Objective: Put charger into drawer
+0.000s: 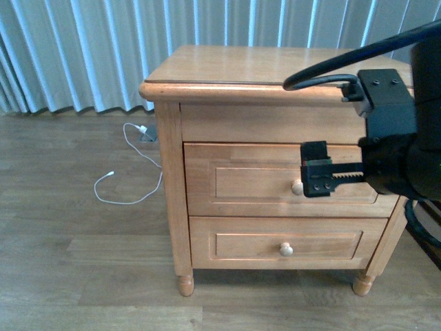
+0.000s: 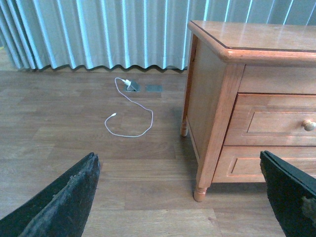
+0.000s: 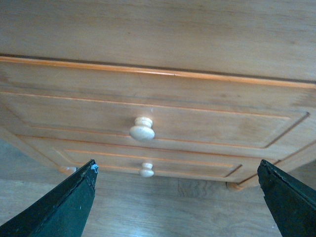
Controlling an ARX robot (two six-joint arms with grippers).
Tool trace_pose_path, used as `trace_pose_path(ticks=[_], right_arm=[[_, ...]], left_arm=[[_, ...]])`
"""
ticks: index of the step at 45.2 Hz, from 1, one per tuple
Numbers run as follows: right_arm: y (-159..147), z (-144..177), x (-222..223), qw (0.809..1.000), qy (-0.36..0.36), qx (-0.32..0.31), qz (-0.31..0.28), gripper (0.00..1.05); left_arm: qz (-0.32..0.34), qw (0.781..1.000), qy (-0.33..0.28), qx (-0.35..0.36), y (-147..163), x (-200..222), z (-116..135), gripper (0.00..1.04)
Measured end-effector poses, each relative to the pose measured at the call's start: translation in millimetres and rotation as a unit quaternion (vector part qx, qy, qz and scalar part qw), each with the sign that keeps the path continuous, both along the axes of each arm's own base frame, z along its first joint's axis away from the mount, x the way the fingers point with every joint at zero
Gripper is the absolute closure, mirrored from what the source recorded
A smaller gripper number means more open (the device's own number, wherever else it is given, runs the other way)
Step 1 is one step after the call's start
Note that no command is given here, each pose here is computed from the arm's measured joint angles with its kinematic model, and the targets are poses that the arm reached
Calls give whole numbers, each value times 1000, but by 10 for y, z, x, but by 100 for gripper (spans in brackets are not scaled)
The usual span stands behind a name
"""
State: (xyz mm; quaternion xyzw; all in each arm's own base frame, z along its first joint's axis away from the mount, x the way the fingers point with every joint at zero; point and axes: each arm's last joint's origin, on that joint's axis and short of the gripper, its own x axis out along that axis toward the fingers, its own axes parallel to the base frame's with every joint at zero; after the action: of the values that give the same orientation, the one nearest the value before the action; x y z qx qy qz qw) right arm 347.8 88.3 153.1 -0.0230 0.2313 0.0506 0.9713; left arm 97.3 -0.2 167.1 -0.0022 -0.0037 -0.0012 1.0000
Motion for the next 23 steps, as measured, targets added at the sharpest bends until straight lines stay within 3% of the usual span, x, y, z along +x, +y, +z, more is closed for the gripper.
trace_pose_path(ticks=[23], right_arm=[[-547, 563, -1479, 996, -46, 62, -50, 8]], left_arm=[[0, 1000, 0, 0, 0, 0, 0, 6]])
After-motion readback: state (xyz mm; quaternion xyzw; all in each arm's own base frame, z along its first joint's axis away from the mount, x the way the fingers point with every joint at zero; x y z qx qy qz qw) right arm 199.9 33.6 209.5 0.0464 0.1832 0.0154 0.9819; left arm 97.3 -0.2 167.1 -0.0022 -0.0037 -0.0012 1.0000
